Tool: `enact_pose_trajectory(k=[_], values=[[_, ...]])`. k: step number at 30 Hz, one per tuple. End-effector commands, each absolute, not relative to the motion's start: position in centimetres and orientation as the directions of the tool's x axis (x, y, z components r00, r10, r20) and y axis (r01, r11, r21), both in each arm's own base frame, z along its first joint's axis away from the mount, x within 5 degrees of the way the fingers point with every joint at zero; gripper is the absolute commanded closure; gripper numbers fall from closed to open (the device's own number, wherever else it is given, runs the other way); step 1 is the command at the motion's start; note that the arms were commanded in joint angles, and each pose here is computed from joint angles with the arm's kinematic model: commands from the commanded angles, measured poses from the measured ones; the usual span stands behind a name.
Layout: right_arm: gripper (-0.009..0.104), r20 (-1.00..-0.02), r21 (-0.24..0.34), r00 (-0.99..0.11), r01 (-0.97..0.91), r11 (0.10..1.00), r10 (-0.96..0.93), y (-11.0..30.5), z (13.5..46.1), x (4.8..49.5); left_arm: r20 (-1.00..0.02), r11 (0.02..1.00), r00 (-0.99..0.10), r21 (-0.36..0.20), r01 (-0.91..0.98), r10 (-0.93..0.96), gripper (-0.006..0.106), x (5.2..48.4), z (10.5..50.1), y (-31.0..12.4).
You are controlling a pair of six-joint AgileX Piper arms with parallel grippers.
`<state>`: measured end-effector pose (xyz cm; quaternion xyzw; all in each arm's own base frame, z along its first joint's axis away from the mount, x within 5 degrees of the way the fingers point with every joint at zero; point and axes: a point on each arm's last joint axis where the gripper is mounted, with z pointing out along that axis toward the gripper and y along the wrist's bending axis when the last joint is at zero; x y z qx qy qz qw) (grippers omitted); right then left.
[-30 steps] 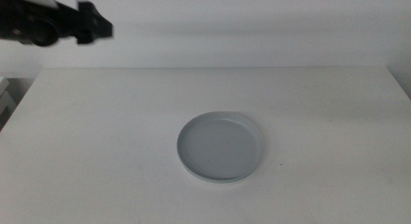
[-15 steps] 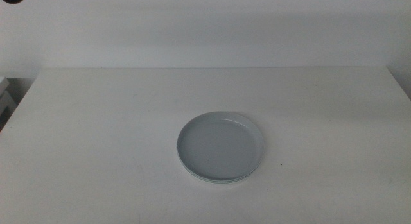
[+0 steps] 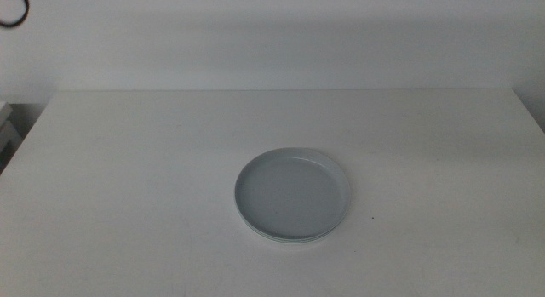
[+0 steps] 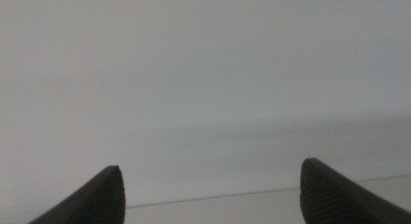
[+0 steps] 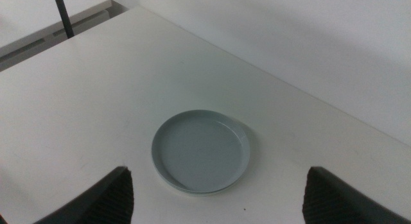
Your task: Stack the three bowls on top of each other.
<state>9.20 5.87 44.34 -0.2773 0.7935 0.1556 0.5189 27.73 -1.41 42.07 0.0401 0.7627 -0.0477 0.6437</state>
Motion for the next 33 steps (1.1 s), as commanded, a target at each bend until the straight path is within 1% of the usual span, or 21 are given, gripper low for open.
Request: enact_pose_trajectory(k=[1, 2, 4, 7, 9, 11, 13, 16, 19, 23, 28, 31, 33], values=[[0.024, -0.937, -0.058, -0.247, -0.584, 0.810, -0.246, 5.8, 45.1, 9.5, -0.999, 0.997, -0.046, 0.006, 0.082, 0.009, 0.010, 25.9, 43.7, -1.0], [0.024, -0.936, -0.067, -0.246, -0.577, 0.814, -0.251, 5.8, 44.8, 9.7, -0.999, 0.997, -0.047, 0.023, 0.074, 0.027, 0.010, 25.3, 43.2, -0.9], [0.024, -0.940, -0.122, -0.209, -0.534, 0.836, -0.271, 5.6, 44.1, 10.6, -0.998, 0.997, -0.049, 0.041, 0.062, 0.044, 0.010, 24.0, 42.0, -0.8], [0.024, -0.954, -0.222, -0.084, -0.449, 0.866, -0.288, 5.4, 43.3, 12.1, -0.997, 0.998, -0.062, 0.041, 0.051, 0.045, 0.010, 21.7, 39.8, -0.7], [0.024, -0.958, -0.248, -0.028, -0.416, 0.875, -0.285, 5.4, 42.4, 12.9, -0.996, 0.998, -0.082, 0.041, 0.052, 0.045, 0.010, 20.0, 38.3, -0.6], [0.024, -0.965, -0.234, -0.013, -0.396, 0.888, -0.261, 5.4, 41.2, 13.5, -0.993, 0.998, -0.106, 0.040, 0.053, 0.045, 0.010, 18.2, 36.4, -0.6], [0.024, -0.973, -0.191, -0.045, -0.377, 0.906, -0.224, 5.2, 39.6, 13.9, -0.993, 0.998, -0.106, 0.040, 0.053, 0.045, 0.010, 16.5, 35.1, -0.6], [0.024, -0.973, -0.155, -0.113, -0.316, 0.936, -0.199, 3.9, 37.2, 13.5, -0.994, 0.998, -0.094, 0.042, 0.053, 0.047, 0.010, 14.2, 33.4, -0.5], [0.024, -0.970, -0.160, -0.148, -0.220, 0.962, -0.195, 2.2, 34.8, 12.2, -0.997, 0.998, -0.062, 0.045, 0.052, 0.049, 0.010, 11.9, 32.1, -0.5], [0.024, -0.971, -0.160, -0.163, -0.108, 0.981, -0.177, 0.7, 31.8, 9.9, -0.999, 0.997, -0.006, 0.051, 0.049, 0.052, 0.010, 9.1, 30.2, -0.4], [0.024, -0.970, -0.160, -0.174, -0.058, 0.985, -0.168, 0.3, 26.5, 7.2, -0.998, 0.997, 0.041, 0.054, 0.046, 0.052, 0.010, 6.9, 27.3, -0.4], [0.024, -0.965, -0.188, -0.177, -0.043, 0.981, -0.193, 0.1, 24.0, 6.3, -0.998, 0.997, 0.038, 0.053, 0.046, 0.052, 0.010, 6.3, 25.3, -0.4], [0.024, -0.965, -0.206, -0.159, -0.033, 0.978, -0.209, 0.1, 22.7, 6.0, -0.998, 0.997, 0.024, 0.053, 0.047, 0.052, 0.010, 6.2, 24.1, -0.4]])
